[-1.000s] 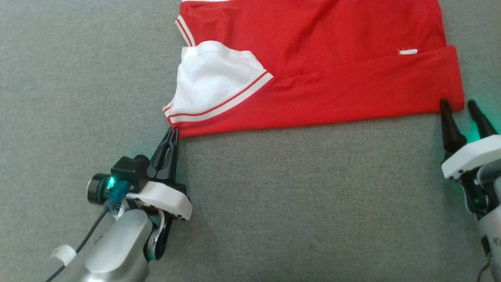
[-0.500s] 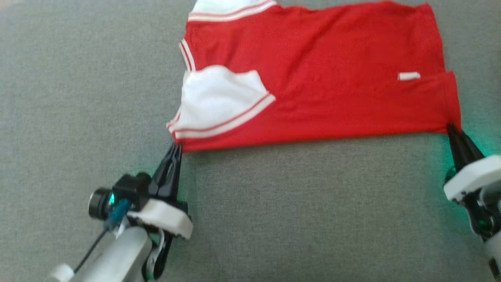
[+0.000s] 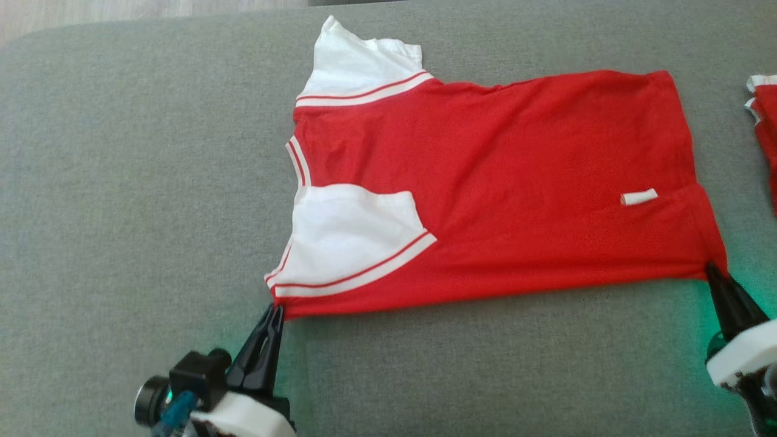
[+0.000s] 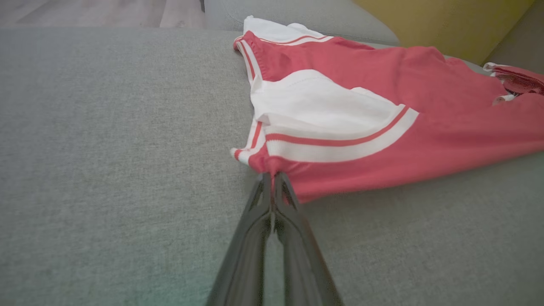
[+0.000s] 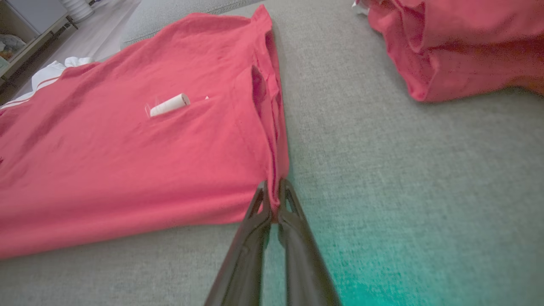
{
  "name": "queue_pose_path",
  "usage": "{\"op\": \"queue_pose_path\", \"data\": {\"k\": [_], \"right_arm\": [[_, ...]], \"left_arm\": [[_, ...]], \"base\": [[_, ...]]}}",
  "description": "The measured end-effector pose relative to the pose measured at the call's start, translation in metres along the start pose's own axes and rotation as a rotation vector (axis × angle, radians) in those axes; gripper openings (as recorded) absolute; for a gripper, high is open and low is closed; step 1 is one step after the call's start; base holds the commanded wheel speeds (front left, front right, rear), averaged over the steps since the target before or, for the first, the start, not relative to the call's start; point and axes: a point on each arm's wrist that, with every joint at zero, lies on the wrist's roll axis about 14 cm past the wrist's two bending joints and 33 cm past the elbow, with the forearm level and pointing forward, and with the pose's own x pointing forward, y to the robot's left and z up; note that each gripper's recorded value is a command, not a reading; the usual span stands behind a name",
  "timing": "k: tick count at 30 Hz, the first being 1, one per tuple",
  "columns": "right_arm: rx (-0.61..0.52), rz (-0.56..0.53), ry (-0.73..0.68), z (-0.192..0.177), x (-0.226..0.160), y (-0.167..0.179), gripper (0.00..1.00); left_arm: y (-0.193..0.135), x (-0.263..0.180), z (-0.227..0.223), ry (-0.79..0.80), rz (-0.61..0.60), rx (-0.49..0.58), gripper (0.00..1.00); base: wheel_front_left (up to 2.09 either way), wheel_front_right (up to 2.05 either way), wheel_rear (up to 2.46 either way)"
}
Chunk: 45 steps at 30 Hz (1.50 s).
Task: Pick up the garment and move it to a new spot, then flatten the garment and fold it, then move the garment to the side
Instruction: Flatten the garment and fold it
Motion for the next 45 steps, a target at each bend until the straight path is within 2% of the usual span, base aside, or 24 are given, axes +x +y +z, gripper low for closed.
{"op": "queue_pose_path", "data": {"k": [10,11,12,13,14,15,22,27,31,33,38,45], "right_arm": [[-0.003,-0.017,0.010,-0.008,-0.014,-0.004,0.00],[-0.004,-0.018,0.011,-0.008,-0.014,-0.005,0.05],[-0.007,-0.020,0.019,-0.010,-0.014,-0.005,0.37],[-0.013,-0.021,0.024,-0.010,-0.013,-0.006,1.00],[-0.023,-0.017,0.026,-0.010,-0.013,-0.004,1.00],[-0.028,-0.015,0.024,-0.009,-0.012,-0.004,1.00],[-0.040,-0.022,-0.075,0.014,-0.007,-0.003,1.00],[-0.066,-0.001,-0.132,0.026,-0.001,0.006,1.00],[-0.069,0.018,-0.155,0.033,0.011,0.016,1.00],[-0.090,0.034,-0.175,0.043,0.023,0.022,1.00],[-0.110,0.041,-0.178,0.049,0.036,0.025,1.00],[-0.115,0.006,-0.150,0.042,0.042,0.014,1.00]], "left_arm": [[-0.007,-0.013,-0.005,0.041,0.009,-0.034,0.00],[-0.007,-0.012,-0.004,0.040,0.008,-0.034,0.00],[-0.007,-0.012,-0.003,0.041,0.008,-0.034,0.08],[-0.007,-0.011,-0.004,0.045,0.008,-0.035,0.37],[-0.006,-0.011,-0.005,0.049,0.012,-0.034,0.71],[-0.005,-0.010,-0.005,0.052,0.015,-0.034,1.00],[-0.001,0.006,0.018,-0.013,0.011,0.009,1.00],[0.004,0.042,0.071,-0.126,-0.025,0.066,1.00],[0.006,0.080,0.120,-0.191,-0.096,0.141,1.00],[0.006,0.113,0.152,-0.199,-0.155,0.206,1.00],[0.005,0.168,0.162,-0.013,-0.270,0.274,1.00],[0.026,0.226,0.144,0.291,-0.250,0.322,1.00]], "base": [[0.00,0.00,0.00],[0.00,0.00,0.00],[0.00,0.00,0.00],[0.00,0.00,0.00],[0.00,0.00,0.00],[0.00,0.00,0.00],[0.00,0.00,0.00],[0.00,0.00,0.00],[0.00,0.00,0.00],[0.00,0.00,0.00],[0.00,0.00,0.00],[0.00,0.00,0.00]]}}
